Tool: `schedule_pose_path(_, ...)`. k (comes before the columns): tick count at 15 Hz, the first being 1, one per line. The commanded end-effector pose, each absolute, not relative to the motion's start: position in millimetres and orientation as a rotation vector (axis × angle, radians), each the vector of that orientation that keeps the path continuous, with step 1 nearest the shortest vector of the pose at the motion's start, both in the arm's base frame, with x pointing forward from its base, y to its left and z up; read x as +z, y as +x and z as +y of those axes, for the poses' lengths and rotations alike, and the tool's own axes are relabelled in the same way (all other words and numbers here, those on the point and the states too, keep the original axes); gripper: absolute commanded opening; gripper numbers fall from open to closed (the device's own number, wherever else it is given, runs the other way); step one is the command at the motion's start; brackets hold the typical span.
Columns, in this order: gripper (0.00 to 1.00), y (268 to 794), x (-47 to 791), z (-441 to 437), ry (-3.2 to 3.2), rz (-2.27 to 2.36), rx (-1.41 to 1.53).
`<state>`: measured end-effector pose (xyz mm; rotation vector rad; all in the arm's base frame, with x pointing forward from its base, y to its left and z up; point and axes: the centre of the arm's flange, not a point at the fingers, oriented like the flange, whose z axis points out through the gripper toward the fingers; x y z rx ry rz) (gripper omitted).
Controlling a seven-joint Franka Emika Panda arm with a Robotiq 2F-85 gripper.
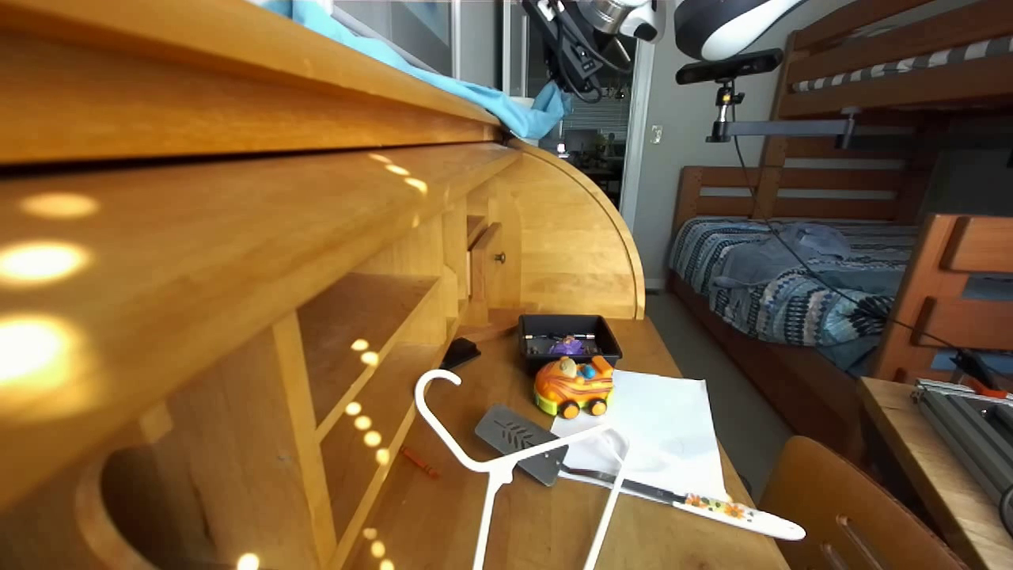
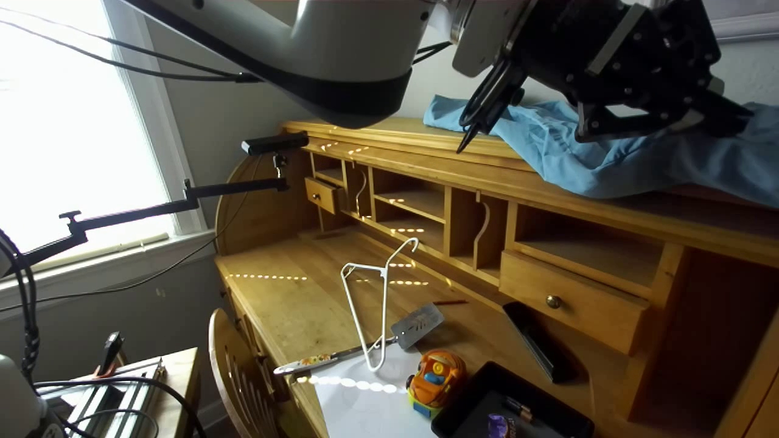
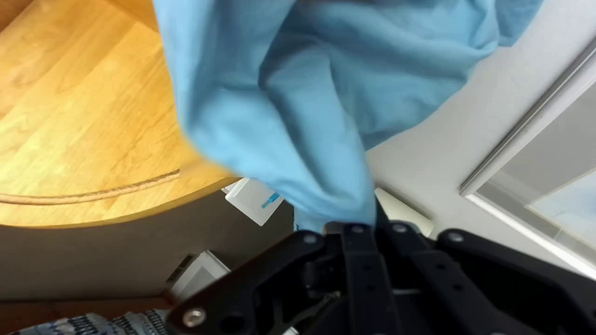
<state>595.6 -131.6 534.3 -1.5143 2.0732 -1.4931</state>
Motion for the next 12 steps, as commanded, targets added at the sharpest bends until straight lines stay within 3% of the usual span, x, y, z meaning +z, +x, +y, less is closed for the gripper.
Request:
schedule_pose_path(1, 0.01, 591.0, 572.9, -133.6, -1.769, 2.011, -1.399)
schedule_pose_path(7, 0.01, 579.3, 586.9, -126.1, -2.061, 1.916, -1.448)
schedule_pose_path(12, 0.01, 574.3, 644.8, -141.5, -2.062, 1.887, -1.530)
